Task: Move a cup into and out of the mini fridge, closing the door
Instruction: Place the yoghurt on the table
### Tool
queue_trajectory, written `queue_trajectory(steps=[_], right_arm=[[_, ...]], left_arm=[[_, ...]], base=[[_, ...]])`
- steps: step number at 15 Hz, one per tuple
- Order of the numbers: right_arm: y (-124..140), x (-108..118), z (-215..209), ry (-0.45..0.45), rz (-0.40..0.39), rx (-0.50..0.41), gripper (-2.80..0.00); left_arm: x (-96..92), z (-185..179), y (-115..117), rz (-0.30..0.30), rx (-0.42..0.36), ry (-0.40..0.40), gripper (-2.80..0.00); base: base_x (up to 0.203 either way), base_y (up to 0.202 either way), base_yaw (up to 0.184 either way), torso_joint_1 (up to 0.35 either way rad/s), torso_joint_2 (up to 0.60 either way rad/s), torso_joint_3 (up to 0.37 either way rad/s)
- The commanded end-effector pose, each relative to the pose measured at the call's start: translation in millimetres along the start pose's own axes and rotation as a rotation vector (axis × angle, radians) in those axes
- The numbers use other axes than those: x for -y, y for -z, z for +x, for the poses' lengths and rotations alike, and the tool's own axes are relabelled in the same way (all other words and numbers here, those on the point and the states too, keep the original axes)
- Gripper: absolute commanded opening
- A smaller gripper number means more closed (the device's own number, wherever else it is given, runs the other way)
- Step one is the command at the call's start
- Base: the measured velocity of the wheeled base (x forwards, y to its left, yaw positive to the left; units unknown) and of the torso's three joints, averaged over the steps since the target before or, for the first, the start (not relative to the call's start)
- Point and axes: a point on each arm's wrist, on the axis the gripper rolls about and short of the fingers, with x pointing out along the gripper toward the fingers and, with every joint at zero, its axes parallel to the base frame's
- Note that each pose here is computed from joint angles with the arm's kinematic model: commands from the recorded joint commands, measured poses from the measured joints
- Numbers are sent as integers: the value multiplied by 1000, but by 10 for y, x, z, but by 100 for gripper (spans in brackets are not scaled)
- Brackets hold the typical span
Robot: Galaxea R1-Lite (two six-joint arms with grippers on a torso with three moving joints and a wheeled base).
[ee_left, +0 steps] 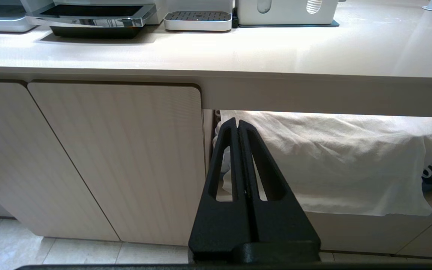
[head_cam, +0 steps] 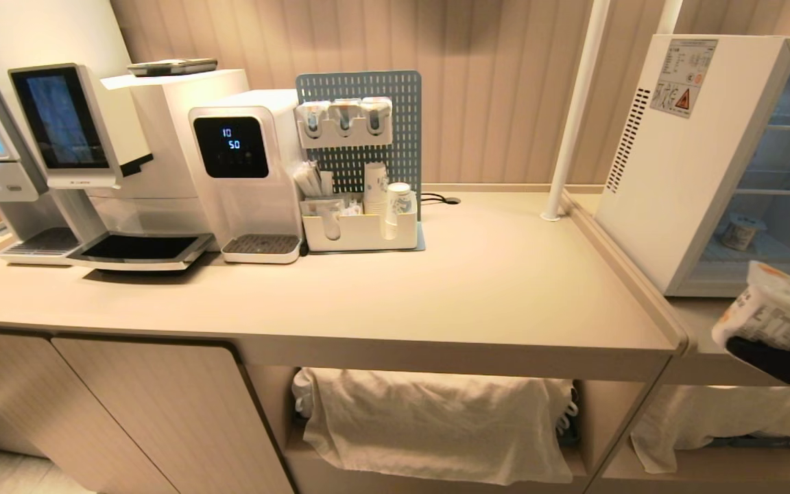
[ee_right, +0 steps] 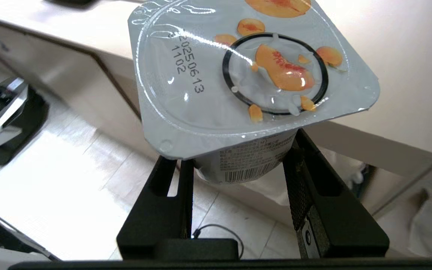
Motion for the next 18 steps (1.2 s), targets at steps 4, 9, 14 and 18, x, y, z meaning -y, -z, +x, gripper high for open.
queue_trajectory(steps=[4, 9, 14, 18], right_arm=[[266, 557, 1150, -28, -3, -94, -280], [380, 607, 1350, -27, -12, -15, -280], [331, 584, 1292, -22, -19, 5, -280], [312, 560, 1243, -22, -11, 16, -280]], left_arm=[[0, 0, 0, 0, 1, 0, -280], [0, 0, 0, 0, 1, 0, -280], [0, 0, 0, 0, 1, 0, -280], [0, 0, 0, 0, 1, 0, -280]], base=[[0, 0, 0, 0, 0, 0], [0, 0, 0, 0, 0, 0], [0, 0, 0, 0, 0, 0], [0, 0, 0, 0, 0, 0]])
